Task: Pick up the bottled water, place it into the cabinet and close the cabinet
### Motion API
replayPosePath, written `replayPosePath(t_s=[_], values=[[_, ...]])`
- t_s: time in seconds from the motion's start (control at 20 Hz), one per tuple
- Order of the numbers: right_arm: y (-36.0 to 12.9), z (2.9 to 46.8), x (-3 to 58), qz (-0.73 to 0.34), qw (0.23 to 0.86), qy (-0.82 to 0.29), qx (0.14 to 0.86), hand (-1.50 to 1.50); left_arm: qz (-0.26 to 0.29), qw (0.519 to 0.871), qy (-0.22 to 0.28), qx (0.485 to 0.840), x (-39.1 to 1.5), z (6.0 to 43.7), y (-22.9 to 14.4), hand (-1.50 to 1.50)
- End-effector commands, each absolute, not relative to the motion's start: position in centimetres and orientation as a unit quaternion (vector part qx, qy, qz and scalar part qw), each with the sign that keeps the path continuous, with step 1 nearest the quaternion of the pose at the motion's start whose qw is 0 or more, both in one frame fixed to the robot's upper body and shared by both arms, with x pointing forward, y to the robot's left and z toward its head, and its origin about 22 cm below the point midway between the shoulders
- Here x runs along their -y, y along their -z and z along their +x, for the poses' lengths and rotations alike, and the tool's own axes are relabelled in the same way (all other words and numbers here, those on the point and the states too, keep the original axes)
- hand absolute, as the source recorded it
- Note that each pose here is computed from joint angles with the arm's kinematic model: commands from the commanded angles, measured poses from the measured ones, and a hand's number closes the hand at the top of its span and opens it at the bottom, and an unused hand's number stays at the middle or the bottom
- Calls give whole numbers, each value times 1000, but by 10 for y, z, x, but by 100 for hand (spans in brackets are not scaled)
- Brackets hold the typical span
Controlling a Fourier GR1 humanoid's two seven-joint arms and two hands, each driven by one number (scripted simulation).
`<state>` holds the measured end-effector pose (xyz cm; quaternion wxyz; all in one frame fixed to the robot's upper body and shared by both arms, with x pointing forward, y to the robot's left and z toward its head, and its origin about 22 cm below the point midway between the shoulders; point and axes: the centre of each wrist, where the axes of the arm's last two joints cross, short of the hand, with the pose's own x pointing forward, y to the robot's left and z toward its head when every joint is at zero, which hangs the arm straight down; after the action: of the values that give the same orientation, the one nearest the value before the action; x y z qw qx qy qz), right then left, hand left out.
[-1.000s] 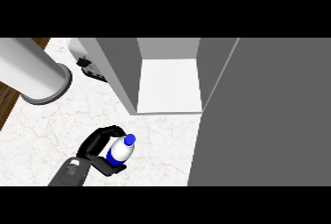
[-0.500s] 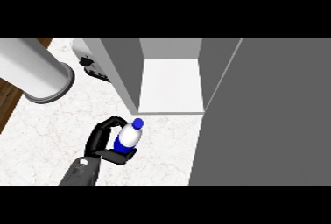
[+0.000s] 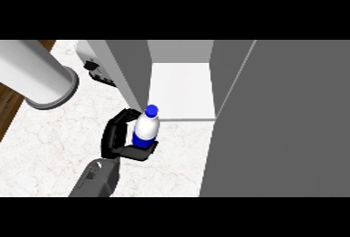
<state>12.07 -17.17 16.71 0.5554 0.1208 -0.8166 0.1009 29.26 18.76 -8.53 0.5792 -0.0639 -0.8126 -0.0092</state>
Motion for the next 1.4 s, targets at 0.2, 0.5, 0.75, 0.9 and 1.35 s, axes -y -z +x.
replayPosePath(t_s=[0.2, 0.5, 0.75, 0.9, 1.35], values=[[-183, 97, 177, 103, 540, -95, 830, -150, -99, 584, -21, 805, -136, 302, 34, 150], [-176, 97, 177, 116, 538, -90, 830, -150, -99, 595, -29, 797, -92, 298, -2, 150], [-177, 102, 192, 99, 538, -106, 830, -150, -64, 590, -8, 805, -82, 334, -36, 150], [-193, 92, 190, 114, 535, -102, 831, -150, -38, 601, -3, 799, -70, 334, -23, 150], [-171, 95, 188, 116, 545, -102, 824, -150, -22, 643, -39, 764, -77, 377, -29, 150]])
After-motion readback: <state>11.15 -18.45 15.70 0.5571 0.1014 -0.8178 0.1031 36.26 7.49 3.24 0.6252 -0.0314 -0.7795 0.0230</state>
